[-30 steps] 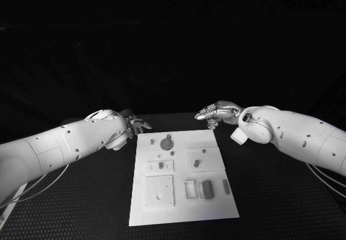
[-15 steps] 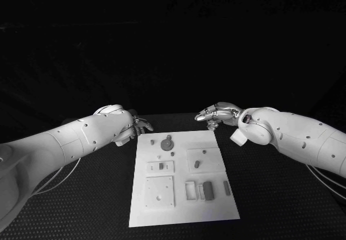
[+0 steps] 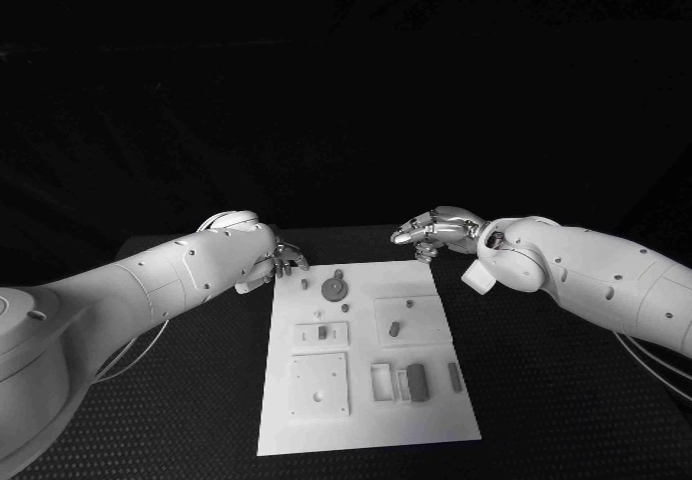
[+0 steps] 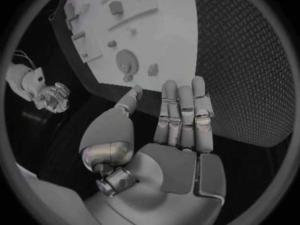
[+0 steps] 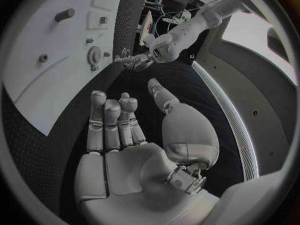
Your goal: Assemble the parts on the task board
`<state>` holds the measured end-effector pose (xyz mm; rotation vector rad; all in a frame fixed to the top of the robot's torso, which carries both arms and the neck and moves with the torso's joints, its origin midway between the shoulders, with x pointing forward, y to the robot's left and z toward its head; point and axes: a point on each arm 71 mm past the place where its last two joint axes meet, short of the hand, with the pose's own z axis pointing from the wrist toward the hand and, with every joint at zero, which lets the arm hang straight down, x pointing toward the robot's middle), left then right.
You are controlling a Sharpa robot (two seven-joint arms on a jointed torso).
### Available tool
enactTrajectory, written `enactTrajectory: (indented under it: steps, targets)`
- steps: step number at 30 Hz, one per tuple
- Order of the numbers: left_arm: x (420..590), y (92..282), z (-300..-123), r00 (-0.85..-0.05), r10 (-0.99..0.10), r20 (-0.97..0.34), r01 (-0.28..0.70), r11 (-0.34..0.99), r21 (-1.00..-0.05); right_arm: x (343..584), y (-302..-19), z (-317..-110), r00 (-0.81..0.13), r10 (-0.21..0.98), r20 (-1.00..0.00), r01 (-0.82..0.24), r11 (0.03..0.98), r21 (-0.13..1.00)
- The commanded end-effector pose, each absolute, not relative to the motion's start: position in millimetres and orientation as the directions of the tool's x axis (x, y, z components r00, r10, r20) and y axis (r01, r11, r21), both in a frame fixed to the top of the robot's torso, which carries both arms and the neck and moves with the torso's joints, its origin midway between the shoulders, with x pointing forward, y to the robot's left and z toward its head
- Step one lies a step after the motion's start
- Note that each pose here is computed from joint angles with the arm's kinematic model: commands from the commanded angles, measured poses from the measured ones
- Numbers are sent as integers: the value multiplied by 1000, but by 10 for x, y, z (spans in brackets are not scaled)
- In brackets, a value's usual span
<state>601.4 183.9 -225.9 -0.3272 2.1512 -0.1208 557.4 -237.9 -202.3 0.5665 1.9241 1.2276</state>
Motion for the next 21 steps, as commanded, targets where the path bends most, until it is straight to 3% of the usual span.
enactTrajectory:
  steps: [1, 8, 21]
  targets:
    - [6013, 1805, -2303, -554, -248, -794, -166, 968, -186, 5569, -2358, -2021, -610, 700, -371, -43, 439, 898]
    - [6000, 1717, -2335, -565, -220, -796, -146, 975, -166, 5570, -2346, -2021, -612, 699, -371, -44, 438, 898]
    - [6020, 1750, -2379, -562, -203, -802, -151, 978, -142, 5570, -2338, -2022, -612, 698, -371, -44, 438, 898]
